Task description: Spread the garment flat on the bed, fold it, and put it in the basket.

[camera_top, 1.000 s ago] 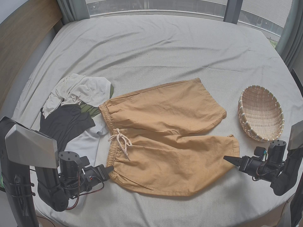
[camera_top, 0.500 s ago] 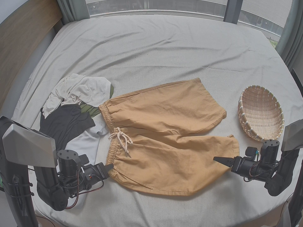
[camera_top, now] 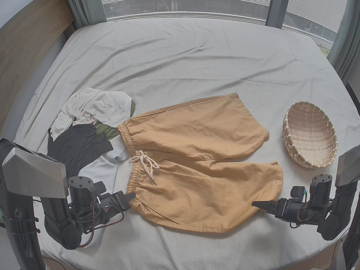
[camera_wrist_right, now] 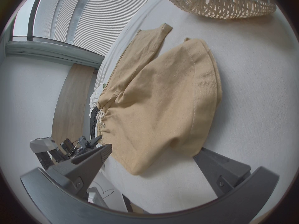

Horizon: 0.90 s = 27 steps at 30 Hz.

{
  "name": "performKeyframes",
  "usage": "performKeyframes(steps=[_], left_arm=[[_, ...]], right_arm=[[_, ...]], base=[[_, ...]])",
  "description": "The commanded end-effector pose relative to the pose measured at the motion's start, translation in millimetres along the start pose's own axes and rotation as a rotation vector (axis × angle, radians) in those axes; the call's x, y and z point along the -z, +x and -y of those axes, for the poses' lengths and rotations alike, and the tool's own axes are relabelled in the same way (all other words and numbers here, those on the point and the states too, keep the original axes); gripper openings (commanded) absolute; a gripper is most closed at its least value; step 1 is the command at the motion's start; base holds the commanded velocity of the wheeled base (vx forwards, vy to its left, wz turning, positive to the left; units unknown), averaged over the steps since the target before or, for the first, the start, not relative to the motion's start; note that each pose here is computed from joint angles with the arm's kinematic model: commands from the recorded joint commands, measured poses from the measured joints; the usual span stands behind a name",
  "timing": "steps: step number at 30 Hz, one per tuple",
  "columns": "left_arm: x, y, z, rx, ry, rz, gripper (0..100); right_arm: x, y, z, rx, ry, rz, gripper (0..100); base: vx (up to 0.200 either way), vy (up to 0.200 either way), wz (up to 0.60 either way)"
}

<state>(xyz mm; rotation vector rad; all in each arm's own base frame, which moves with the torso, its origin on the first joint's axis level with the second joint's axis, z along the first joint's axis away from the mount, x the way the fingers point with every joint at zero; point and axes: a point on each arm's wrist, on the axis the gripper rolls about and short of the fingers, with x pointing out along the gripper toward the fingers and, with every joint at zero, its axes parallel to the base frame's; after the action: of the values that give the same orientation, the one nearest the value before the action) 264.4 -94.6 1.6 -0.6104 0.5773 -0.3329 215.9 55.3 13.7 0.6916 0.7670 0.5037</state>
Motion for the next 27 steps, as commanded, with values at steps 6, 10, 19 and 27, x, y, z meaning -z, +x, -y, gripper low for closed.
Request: performKeyframes(steps=[6,10,19,27], left_arm=[[-0.5,1.3,0.2,0.002,0.0,0.003,0],[-0.4,1.9,-0.6,0.0,-0.002,0.003,0],[-1.6,3.5,-1.7,-0.016,-0.003,0.02,0],[-0.9,3.4,-1.3,-0.019,-0.002,0.02,0]], right_arm=[[-2.3,-19.1,-13.0,-0.076,0.01,0.007,100],[-11.4,-31.8,-23.5,-0.123,0.034,0.068,100],[-19.1,-36.6,-9.5,-0.071,0.056,0.118,100],[-12.9,-29.5,25.9,0.059,-0.063,0.076,100]], base=[[0.0,0.0,0.0],[0.0,0.0,0.0],[0.0,0.0,0.0],[0.0,0.0,0.0]])
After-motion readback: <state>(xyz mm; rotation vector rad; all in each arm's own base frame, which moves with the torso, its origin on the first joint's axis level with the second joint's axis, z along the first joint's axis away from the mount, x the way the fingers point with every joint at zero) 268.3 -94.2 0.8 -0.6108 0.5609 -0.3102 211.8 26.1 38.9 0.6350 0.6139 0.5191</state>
